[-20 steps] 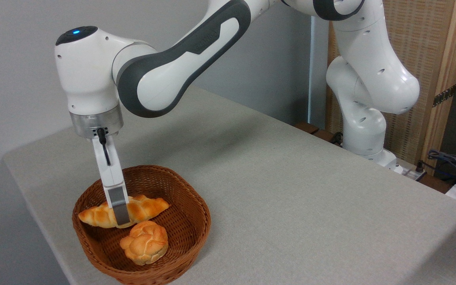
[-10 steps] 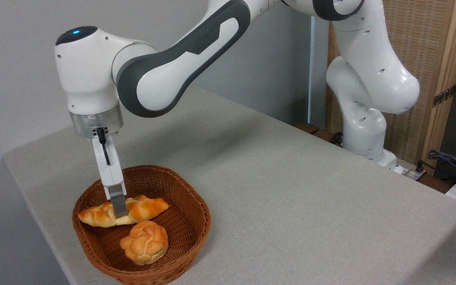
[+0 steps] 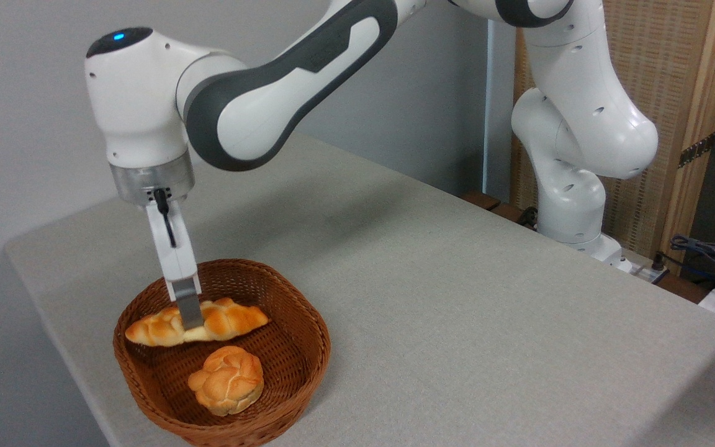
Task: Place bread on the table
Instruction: 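Lift the braided roll out of the basket and carry it beside the basket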
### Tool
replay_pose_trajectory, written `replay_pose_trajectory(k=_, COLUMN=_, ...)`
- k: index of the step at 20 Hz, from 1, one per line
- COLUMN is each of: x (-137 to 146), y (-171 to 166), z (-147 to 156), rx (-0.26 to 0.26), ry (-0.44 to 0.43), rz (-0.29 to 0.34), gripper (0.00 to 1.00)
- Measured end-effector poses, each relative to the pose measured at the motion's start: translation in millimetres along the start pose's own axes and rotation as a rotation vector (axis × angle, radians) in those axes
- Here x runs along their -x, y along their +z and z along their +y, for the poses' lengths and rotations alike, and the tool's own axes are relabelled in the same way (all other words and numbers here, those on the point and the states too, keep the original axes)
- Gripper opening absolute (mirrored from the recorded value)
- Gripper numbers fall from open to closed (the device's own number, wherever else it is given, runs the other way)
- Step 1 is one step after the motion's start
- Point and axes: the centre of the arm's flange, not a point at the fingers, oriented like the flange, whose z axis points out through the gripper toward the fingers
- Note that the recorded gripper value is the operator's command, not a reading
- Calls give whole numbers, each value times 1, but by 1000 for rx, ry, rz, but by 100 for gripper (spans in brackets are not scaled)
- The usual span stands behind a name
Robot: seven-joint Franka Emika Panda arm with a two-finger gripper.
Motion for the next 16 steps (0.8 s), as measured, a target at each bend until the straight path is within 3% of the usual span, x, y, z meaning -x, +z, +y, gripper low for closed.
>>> replay_pose_trajectory(k=8, x=37, y=-64, z=-5, rx=23, ry=-86, rz=35, gripper=22)
replay_pose_trajectory(k=13, x=75, y=-119, z=15, rx=75, ry=-116, rz=-17, gripper=22)
replay_pose_trajectory(k=16, x=91, y=-130, z=37, rx=95, ry=-116, rz=-39, gripper=22)
